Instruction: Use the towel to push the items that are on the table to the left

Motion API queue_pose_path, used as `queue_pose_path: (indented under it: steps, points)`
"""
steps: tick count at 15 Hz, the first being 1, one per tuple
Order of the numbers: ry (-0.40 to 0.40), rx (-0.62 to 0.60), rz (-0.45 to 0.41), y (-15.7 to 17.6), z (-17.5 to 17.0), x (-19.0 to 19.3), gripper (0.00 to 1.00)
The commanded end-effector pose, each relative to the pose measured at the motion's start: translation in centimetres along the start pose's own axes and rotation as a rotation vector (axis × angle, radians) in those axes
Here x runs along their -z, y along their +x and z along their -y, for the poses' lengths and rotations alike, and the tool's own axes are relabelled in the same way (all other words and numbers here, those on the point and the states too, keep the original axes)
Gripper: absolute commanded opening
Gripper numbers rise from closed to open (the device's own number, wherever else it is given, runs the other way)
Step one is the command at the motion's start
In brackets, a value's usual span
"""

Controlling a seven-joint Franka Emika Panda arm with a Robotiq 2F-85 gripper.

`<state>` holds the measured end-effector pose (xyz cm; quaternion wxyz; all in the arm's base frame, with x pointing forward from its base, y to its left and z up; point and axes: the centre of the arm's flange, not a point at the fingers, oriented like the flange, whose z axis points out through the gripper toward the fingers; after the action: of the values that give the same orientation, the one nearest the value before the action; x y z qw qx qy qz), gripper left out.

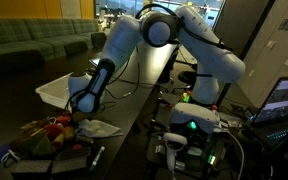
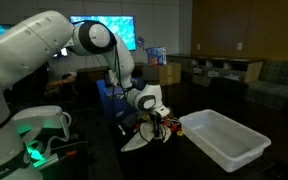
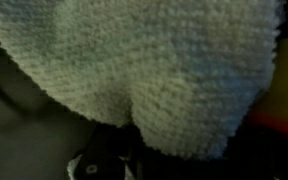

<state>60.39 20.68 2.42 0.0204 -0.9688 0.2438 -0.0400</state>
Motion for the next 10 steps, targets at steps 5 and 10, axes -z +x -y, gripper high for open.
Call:
queue_pose_path:
  steps: [5,10]
  points:
    - [-0.011,-0.002,0.006,-1.3,-0.7,-0.6,0.00]
    - [-0.033,-0.025,-0.014,-0.1,-3.6,-0.5,0.00]
